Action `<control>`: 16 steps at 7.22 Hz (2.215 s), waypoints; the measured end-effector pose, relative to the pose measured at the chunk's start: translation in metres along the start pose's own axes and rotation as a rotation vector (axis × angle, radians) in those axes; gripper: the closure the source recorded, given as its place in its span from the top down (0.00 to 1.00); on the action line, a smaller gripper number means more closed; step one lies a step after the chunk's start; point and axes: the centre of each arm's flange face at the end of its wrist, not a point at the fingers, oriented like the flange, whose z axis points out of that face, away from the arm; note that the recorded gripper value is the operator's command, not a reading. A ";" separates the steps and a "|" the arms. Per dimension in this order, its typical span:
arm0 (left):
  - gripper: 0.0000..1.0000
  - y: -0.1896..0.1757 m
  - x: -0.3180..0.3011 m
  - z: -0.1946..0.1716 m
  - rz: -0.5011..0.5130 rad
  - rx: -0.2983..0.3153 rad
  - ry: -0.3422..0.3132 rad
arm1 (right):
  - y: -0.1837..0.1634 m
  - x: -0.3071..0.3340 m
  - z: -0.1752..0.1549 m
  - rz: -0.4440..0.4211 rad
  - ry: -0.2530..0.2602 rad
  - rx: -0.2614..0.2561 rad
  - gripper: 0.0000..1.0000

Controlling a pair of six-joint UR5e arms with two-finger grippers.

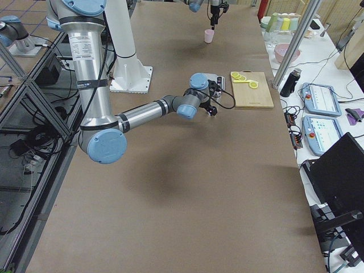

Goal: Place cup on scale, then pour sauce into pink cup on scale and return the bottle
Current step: 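Move the left gripper to the pink cup while the right approaches the bottle, then close the left gripper on the pink cup while the right grasps the bottle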

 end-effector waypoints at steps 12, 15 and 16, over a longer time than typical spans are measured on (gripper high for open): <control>0.92 0.010 0.015 0.026 0.023 -0.046 0.008 | -0.055 -0.019 0.042 0.007 0.012 0.026 1.00; 0.92 0.012 0.018 0.030 0.031 -0.050 0.001 | -0.060 -0.009 0.042 0.020 0.030 0.029 1.00; 0.92 0.012 0.019 0.031 0.033 -0.051 0.000 | -0.063 -0.008 0.042 0.025 0.033 0.032 1.00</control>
